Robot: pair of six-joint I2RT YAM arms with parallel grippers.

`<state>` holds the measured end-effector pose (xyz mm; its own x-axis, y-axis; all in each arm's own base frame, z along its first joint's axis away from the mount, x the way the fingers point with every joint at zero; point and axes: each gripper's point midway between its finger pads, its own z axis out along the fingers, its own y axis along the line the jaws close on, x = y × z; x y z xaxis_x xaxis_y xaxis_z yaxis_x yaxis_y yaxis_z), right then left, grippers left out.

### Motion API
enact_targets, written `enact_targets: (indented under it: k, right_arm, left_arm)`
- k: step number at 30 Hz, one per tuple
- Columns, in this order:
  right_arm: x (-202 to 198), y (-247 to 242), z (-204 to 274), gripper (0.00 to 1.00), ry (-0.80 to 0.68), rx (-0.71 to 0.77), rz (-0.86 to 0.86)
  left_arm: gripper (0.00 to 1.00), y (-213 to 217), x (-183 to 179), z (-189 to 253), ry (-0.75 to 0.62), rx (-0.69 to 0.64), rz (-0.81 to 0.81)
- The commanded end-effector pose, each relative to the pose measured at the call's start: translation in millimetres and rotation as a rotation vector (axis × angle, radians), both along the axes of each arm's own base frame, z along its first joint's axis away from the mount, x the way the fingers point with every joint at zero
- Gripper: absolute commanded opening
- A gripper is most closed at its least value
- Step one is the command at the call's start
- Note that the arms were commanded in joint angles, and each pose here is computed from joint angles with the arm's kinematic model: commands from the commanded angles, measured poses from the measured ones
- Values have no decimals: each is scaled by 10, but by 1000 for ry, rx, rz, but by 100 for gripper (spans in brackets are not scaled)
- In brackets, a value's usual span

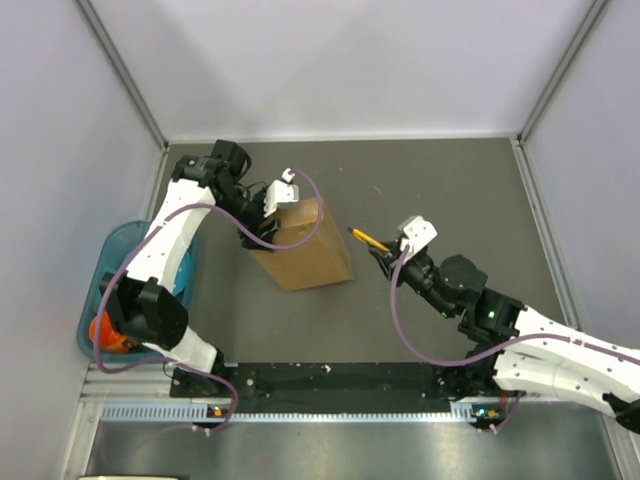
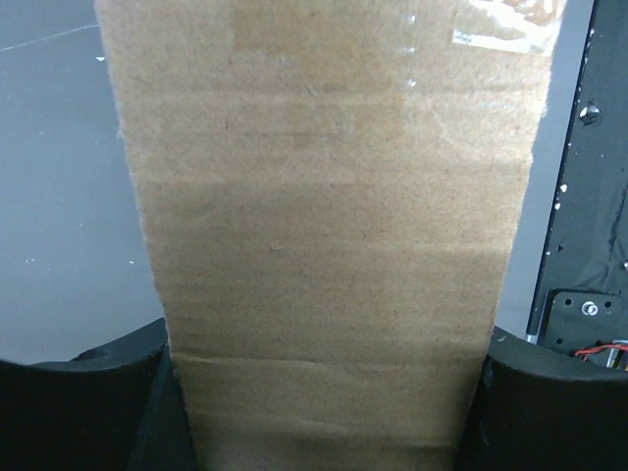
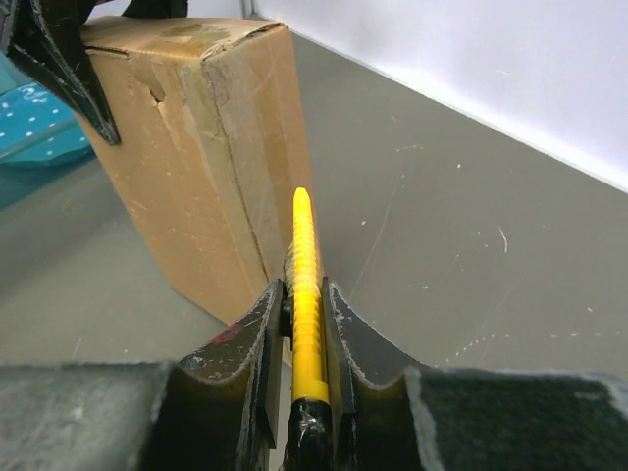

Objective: Unpack the express box
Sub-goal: Cut the express box at the center of the board.

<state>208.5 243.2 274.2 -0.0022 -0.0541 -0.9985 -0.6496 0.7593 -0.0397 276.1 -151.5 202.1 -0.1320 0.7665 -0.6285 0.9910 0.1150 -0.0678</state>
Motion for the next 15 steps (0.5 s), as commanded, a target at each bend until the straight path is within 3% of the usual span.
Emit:
enact_targets:
  k: [1, 9, 15]
  right_arm:
    - [-84, 44, 252, 0, -61, 75, 51]
    - [-84, 55, 294, 0, -62, 67, 54]
    - [-20, 98, 396, 0, -85, 53, 29]
  left_arm:
    - [1, 411, -492, -582, 273, 240, -105]
    - [0, 337, -428, -547, 287, 213, -72]
    - [0, 247, -398, -562, 383, 198, 31]
